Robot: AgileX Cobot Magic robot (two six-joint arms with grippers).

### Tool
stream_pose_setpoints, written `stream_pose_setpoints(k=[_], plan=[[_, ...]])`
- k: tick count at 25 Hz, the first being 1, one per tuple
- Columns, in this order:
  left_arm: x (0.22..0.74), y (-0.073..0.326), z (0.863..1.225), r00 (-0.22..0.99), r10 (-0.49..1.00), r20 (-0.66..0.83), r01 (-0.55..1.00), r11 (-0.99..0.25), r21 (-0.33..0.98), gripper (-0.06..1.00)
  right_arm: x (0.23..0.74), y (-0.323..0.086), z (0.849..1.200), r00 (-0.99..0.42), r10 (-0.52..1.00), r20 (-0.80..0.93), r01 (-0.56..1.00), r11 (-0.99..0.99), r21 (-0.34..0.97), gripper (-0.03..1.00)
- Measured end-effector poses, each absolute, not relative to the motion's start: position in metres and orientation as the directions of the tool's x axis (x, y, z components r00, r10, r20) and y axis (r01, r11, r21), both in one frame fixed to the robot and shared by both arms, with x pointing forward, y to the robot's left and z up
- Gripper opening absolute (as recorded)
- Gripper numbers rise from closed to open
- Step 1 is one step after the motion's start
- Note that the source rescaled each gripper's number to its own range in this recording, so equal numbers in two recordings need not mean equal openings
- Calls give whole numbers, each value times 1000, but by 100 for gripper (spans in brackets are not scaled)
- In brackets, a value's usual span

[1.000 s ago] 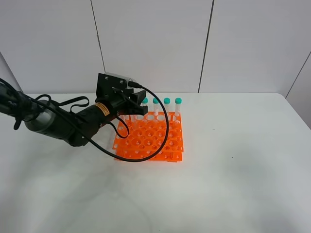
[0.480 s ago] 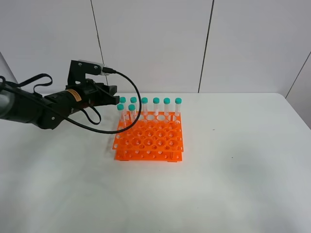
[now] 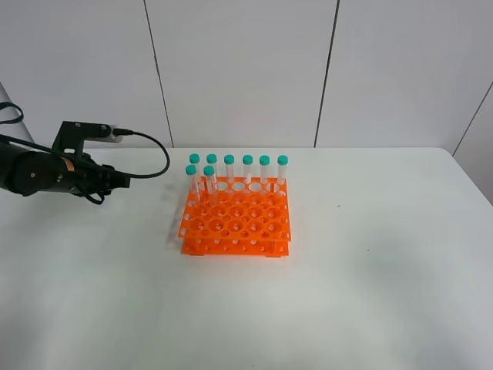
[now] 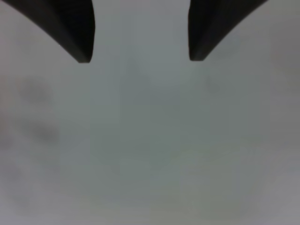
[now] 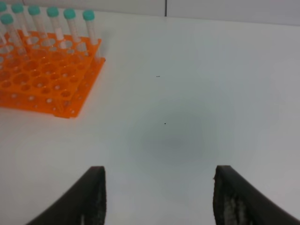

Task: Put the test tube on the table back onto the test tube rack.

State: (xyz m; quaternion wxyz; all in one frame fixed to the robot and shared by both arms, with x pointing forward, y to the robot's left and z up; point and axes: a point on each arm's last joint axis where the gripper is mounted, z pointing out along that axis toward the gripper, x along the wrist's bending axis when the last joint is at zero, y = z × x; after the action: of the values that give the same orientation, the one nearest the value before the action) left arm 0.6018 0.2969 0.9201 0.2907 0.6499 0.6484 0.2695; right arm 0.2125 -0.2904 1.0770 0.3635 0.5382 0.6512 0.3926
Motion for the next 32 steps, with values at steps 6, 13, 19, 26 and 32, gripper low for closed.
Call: stream_pose_setpoints(k=[6,13,19,26,32], plan=[[587,311,933,-59,998,-9,768,51,638,34,212,-290,1077,-157,986,-50,415,112,903,54],[562,311,942,39,998,41,908,-53,416,34,212,-290,1077,-157,986,-50,415,112,903,54],[536,310,942,124,992,18,990,-125,59,34,212,-290,1077,-157,986,-50,415,112,903,54],[518,313,942,156,987,22,979,-152,-133,73,212,-290,1077,-157,986,-50,415,112,903,54],[507,313,945,152,988,5,955,-146,-258,98,212,-290,1077,-157,986,-50,415,112,903,54]])
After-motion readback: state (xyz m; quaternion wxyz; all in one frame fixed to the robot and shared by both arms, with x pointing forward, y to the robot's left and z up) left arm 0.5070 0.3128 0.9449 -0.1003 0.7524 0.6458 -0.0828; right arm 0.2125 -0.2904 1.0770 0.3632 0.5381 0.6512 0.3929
